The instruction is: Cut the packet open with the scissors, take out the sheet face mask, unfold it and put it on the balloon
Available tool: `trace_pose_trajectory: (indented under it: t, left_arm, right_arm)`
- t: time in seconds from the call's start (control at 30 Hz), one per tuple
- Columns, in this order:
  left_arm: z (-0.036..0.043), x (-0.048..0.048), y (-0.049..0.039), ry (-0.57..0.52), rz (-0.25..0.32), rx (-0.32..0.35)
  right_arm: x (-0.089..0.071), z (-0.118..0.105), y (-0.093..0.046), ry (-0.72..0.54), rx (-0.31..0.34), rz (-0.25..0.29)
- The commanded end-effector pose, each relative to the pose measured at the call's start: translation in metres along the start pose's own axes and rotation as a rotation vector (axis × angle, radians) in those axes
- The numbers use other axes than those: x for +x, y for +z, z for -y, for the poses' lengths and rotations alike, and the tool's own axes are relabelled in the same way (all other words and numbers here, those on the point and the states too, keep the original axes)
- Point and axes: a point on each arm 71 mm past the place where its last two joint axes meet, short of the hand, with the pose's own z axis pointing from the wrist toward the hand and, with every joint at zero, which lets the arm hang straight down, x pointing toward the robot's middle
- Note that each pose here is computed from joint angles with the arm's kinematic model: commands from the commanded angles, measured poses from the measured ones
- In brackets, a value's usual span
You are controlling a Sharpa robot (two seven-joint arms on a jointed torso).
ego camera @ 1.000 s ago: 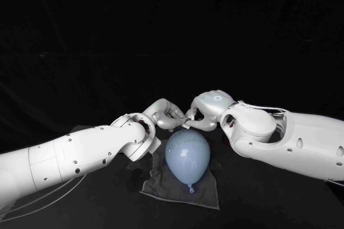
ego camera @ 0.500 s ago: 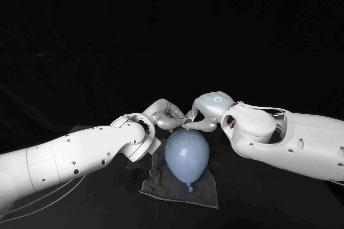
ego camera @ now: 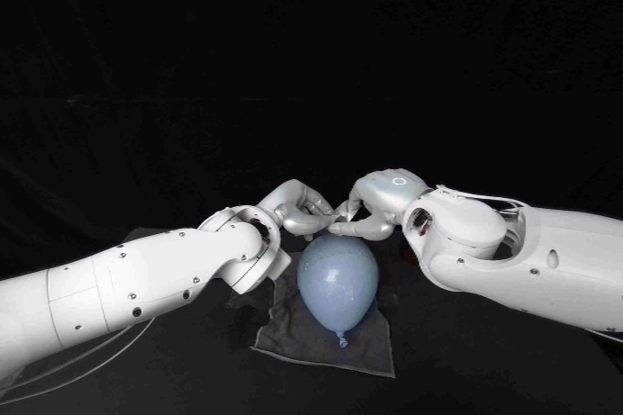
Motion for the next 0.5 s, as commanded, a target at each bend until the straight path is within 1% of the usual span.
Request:
trace_pose_trajectory:
  t: [0.03, 0.17, 0.5]
  left_arm:
    - [0.0032, 0.0016, 0.0001, -0.006, -0.008, 0.004]
    - [0.0035, 0.002, -0.0001, -0.006, -0.009, 0.004]
    - [0.0051, 0.0037, -0.0014, -0.007, -0.014, 0.006]
  right_arm:
    - [0.0034, 0.0033, -0.0002, 0.066, 0.034, -0.052]
    - [0.0039, 0.0039, -0.0008, 0.078, 0.038, -0.063]
    - [0.0036, 0.0072, 0.0024, 0.051, 0.049, -0.052]
